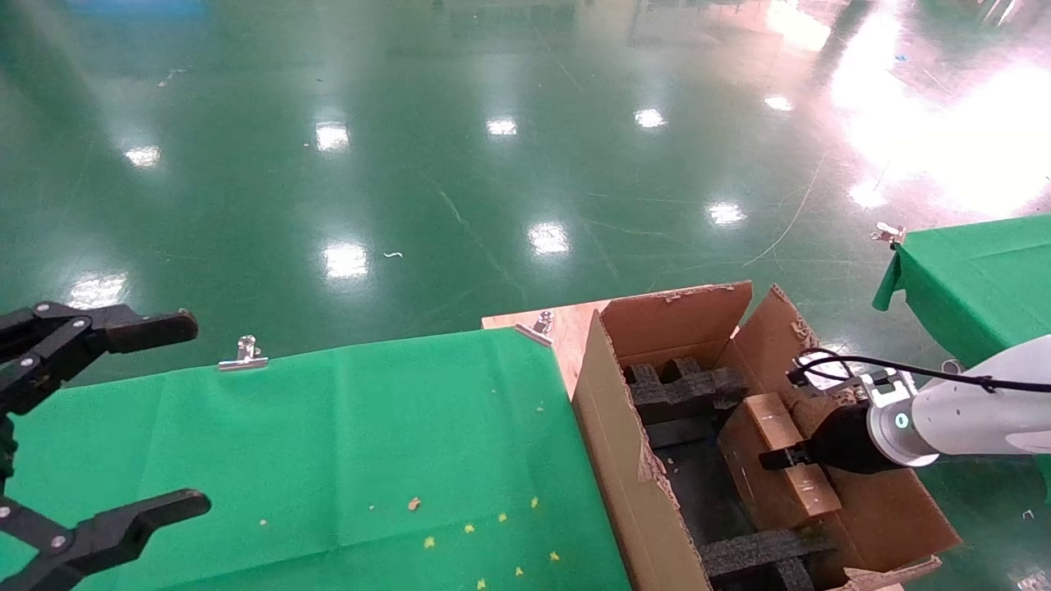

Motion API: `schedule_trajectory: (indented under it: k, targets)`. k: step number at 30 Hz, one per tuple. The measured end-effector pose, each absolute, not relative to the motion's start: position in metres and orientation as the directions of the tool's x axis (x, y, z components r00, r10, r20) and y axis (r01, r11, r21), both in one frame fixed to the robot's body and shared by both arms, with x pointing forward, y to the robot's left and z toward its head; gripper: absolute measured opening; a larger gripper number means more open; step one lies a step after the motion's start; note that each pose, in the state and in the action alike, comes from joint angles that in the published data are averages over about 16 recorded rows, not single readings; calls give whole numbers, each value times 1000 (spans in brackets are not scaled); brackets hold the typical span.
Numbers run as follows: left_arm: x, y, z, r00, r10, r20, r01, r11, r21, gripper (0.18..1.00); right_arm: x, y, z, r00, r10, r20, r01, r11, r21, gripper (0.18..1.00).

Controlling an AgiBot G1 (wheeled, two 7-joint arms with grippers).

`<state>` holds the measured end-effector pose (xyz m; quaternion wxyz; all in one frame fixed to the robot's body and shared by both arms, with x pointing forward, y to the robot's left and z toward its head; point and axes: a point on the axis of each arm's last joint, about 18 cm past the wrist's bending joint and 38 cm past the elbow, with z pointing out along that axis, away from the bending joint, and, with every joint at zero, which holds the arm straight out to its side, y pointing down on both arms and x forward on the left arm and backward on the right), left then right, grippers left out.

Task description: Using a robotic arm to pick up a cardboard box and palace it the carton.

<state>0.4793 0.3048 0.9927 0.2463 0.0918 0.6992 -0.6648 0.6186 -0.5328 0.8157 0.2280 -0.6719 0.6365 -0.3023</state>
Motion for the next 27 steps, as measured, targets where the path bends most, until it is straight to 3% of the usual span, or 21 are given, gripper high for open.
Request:
schedule_trajectory:
  k: [14, 18, 27]
  targets:
    - [479, 305, 993, -862, -199, -467, 456, 99, -884, 1000, 619, -521, 877, 66, -993, 100, -583, -120, -803, 827]
    - [479, 305, 993, -862, -199, -467, 456, 99, -884, 1000, 614, -504, 905, 134, -987, 94, -496, -149, -855, 901]
    - [479, 305, 993, -862, -199, -467, 456, 99, -884, 1000, 582, -445, 951, 363, -926, 100, -301, -218, -928, 975]
